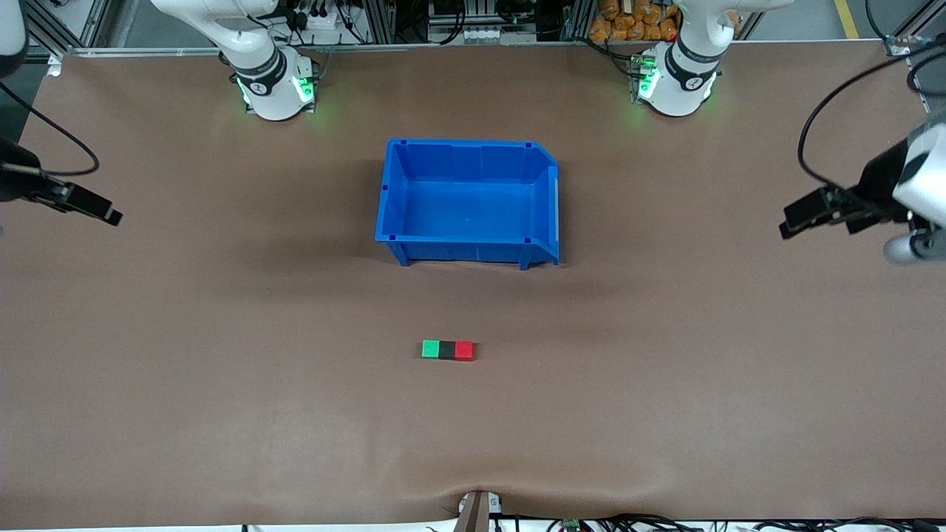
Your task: Attach green and red cubes to black cube
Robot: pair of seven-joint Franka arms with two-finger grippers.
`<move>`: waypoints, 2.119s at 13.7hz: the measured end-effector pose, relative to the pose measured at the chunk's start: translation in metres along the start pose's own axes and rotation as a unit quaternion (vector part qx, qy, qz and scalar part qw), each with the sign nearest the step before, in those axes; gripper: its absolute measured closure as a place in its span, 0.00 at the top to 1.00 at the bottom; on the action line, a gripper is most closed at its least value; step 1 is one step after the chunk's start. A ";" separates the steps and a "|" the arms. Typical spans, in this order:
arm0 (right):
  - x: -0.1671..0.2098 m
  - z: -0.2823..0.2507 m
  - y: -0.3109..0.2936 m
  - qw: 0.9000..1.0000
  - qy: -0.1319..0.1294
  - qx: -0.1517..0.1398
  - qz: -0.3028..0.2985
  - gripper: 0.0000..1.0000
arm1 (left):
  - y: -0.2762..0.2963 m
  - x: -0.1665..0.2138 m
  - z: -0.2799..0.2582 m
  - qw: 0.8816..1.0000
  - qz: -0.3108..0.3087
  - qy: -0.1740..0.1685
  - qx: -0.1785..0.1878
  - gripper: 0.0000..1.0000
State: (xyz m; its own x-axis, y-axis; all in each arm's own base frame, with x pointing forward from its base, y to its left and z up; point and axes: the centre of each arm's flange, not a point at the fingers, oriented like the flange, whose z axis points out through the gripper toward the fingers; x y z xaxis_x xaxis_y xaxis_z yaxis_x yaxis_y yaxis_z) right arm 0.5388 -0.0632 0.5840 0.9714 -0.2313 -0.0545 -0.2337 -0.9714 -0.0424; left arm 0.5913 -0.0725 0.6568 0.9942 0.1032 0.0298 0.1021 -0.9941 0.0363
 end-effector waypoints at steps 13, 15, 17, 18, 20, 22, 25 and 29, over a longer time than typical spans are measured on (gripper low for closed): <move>-0.027 -0.047 -0.014 0.998 -0.029 -0.021 -0.049 1.00 | -0.062 -0.058 -0.027 0.997 0.070 0.017 0.010 1.00; -0.027 -0.053 -0.014 0.998 -0.022 -0.016 -0.062 1.00 | -0.064 -0.057 -0.027 0.997 0.078 0.022 0.010 1.00; -0.027 -0.059 -0.014 0.997 -0.016 -0.015 -0.067 1.00 | -0.064 -0.053 -0.026 0.996 0.081 0.024 0.010 1.00; -0.027 -0.060 -0.014 0.997 -0.016 -0.015 -0.068 1.00 | -0.064 -0.050 -0.025 0.996 0.081 0.023 0.009 1.00; -0.027 -0.060 -0.013 0.997 -0.016 -0.015 -0.068 1.00 | -0.064 -0.045 -0.022 0.996 0.081 0.021 0.009 1.00; -0.027 -0.060 -0.013 0.997 -0.016 -0.015 -0.068 1.00 | -0.064 -0.043 -0.021 0.997 0.080 0.020 0.010 1.00; -0.027 -0.060 -0.013 0.997 -0.016 -0.015 -0.069 1.00 | -0.064 -0.043 -0.020 0.996 0.081 0.019 0.015 1.00; -0.027 -0.059 -0.014 0.997 -0.017 -0.015 -0.069 1.00 | -0.062 -0.045 -0.019 0.999 0.028 0.013 0.014 1.00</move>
State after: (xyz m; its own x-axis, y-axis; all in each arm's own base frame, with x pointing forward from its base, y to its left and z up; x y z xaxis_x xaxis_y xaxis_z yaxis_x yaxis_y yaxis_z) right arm 0.5183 -0.0470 0.6450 0.9920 -0.0934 -0.0845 -0.0956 -0.9952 -0.0226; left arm 0.5399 -0.0148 0.6721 0.9972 0.0485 0.0564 0.0482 -0.9988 0.0055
